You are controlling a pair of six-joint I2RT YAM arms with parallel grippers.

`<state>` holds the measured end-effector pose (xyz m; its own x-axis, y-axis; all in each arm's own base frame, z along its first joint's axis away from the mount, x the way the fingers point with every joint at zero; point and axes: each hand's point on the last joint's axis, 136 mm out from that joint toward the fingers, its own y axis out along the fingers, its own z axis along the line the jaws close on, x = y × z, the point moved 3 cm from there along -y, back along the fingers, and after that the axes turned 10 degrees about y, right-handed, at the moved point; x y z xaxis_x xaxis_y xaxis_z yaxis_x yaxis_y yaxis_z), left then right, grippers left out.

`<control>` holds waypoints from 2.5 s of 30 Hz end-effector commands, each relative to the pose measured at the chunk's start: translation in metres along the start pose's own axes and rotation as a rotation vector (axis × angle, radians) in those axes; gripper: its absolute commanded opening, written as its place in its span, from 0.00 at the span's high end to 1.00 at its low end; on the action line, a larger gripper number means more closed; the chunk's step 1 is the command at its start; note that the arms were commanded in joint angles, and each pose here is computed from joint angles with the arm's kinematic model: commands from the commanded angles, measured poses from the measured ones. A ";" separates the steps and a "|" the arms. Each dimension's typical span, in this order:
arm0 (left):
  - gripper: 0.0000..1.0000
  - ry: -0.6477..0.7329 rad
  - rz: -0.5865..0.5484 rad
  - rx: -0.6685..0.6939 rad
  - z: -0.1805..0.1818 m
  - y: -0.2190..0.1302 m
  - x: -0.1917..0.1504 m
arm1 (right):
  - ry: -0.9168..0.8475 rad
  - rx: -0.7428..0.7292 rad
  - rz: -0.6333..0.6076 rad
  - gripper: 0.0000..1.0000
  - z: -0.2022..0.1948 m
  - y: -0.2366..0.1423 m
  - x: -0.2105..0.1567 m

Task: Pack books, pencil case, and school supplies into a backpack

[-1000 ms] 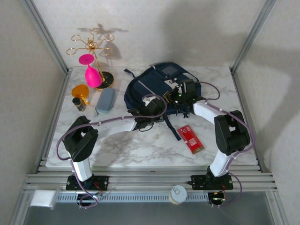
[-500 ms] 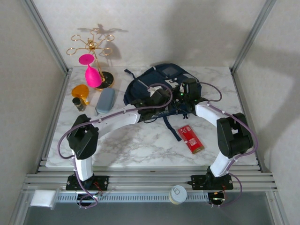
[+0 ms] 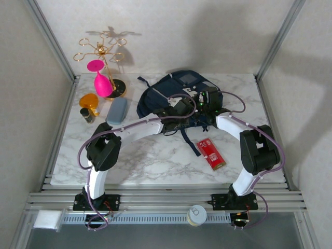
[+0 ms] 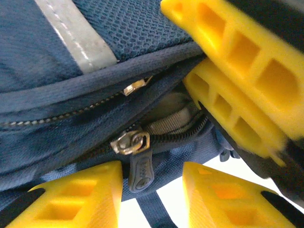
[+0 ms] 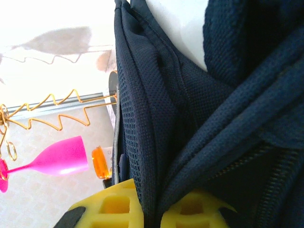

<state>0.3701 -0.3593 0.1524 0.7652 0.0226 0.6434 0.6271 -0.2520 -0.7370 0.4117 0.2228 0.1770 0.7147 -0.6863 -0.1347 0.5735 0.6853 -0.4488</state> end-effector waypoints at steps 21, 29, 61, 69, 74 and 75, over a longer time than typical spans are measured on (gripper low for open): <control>1.00 0.058 -0.041 0.010 0.038 -0.020 0.011 | -0.131 0.132 0.030 1.00 0.041 -0.038 -0.002; 1.00 0.208 0.043 -0.064 0.078 -0.039 -0.013 | -0.162 0.111 0.048 1.00 0.035 -0.063 0.025; 1.00 0.132 -0.035 -0.217 0.083 -0.058 -0.011 | -0.289 -0.008 -0.013 1.00 0.038 0.028 -0.067; 1.00 0.090 -0.001 -0.136 0.127 -0.090 -0.041 | -0.553 -0.003 0.248 1.00 0.041 -0.012 -0.091; 1.00 0.065 0.016 -0.123 0.140 -0.088 -0.041 | -0.557 -0.005 0.286 1.00 0.027 -0.050 -0.059; 1.00 0.067 0.017 -0.185 0.127 -0.088 -0.038 | -0.552 0.007 0.282 1.00 0.028 -0.054 -0.056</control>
<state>0.3062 -0.2105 0.1684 0.7418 -0.0519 0.6686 0.5990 -0.3969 -0.6954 0.3698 0.2368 0.1967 0.9177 -0.3745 0.1326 0.3829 0.7452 -0.5460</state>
